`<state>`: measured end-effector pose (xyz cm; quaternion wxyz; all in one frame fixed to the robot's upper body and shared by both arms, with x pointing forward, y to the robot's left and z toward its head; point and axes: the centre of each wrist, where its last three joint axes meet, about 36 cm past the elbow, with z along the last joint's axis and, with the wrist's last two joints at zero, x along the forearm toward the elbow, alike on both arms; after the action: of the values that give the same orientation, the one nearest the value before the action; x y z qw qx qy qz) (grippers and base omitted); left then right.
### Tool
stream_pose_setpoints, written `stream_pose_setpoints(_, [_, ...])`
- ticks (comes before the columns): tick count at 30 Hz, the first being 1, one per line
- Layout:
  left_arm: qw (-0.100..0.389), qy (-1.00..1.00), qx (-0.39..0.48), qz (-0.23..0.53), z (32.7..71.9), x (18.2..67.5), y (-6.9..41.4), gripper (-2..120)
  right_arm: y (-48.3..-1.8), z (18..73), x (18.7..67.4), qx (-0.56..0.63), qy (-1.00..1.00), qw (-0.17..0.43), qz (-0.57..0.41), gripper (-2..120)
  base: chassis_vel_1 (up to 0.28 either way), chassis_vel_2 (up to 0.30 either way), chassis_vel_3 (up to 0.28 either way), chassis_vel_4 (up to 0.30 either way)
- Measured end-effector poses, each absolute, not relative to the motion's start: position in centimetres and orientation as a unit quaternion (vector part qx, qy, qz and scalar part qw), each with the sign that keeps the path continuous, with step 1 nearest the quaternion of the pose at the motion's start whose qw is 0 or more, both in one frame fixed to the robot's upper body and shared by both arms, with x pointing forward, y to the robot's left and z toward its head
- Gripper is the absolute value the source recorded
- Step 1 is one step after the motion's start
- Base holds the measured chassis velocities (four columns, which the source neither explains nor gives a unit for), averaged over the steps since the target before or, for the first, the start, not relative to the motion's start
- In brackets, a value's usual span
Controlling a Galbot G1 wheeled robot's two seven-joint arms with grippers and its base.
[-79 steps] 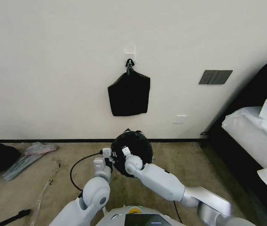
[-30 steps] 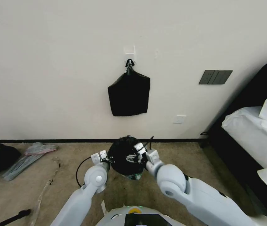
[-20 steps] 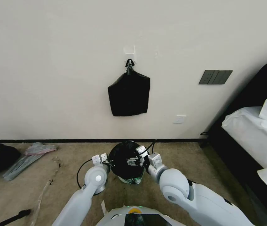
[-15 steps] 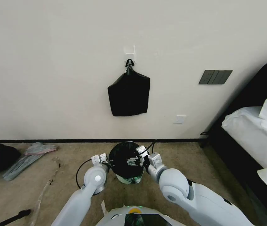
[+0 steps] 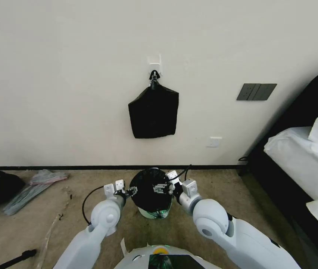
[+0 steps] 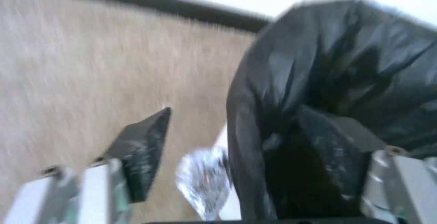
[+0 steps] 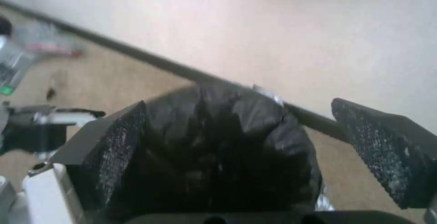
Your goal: Place a trash bag onto the trash bin.
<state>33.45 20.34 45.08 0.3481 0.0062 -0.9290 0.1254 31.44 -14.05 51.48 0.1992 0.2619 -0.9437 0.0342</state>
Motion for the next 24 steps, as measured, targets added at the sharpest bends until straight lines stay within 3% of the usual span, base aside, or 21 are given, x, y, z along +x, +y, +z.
stream_pose_setpoints(1, [0.308,-0.945,0.005,0.111,45.1,32.9,20.6,84,-14.3,51.5,31.6,0.256,-0.949,0.186,0.015,100,0.000,0.000,0.000,0.000])
stream_pose_setpoints(5, [0.272,-0.958,0.002,0.097,44.8,32.3,20.9,93,-14.7,51.3,31.9,0.244,-0.955,0.169,0.001,100,0.000,0.000,0.000,0.000])
stream_pose_setpoints(7, [0.213,-0.974,-0.010,0.077,44.0,31.6,21.4,99,-15.2,50.7,32.3,0.228,-0.964,0.134,-0.010,100,0.000,0.000,0.000,0.000])
stream_pose_setpoints(8, [0.213,-0.974,-0.010,0.077,44.0,31.6,21.4,99,-15.2,50.7,32.3,0.228,-0.964,0.134,-0.010,100,0.000,0.000,0.000,0.000])
stream_pose_setpoints(9, [0.186,-0.980,-0.010,0.065,43.4,31.3,21.8,100,-15.7,50.4,32.6,0.214,-0.970,0.111,-0.012,100,0.000,0.000,0.000,0.000])
stream_pose_setpoints(10, [0.113,-0.993,-0.013,0.020,41.1,30.2,23.0,100,-16.8,48.9,32.8,0.177,-0.982,0.059,-0.022,100,0.000,0.000,0.000,0.000])
stream_pose_setpoints(11, [0.074,-0.997,-0.013,-0.004,39.9,29.6,23.7,100,-17.4,47.9,32.7,0.160,-0.986,0.038,-0.023,100,0.000,0.000,0.000,0.000])
stream_pose_setpoints(12, [0.074,-0.997,-0.013,-0.004,39.9,29.6,23.7,100,-17.4,47.9,32.7,0.160,-0.986,0.038,-0.023,100,0.000,0.000,0.000,0.000])
stream_pose_setpoints(14, [0.018,-0.999,-0.006,-0.039,38.4,28.1,24.7,100,-19.4,45.1,32.2,0.128,-0.992,-0.003,-0.005,100,0.000,0.000,0.000,0.000])
stream_pose_setpoints(18, [-0.018,-0.998,0.017,-0.056,37.3,25.3,25.6,100,-21.9,40.9,30.4,0.069,-0.997,-0.031,0.014,100,0.000,0.000,0.000,0.000])
stream_pose_setpoints(24, [-0.030,-0.997,0.026,-0.062,37.2,23.3,25.8,100,-22.7,39.4,27.8,0.035,-0.998,-0.055,0.024,100,0.000,0.000,0.000,0.000])
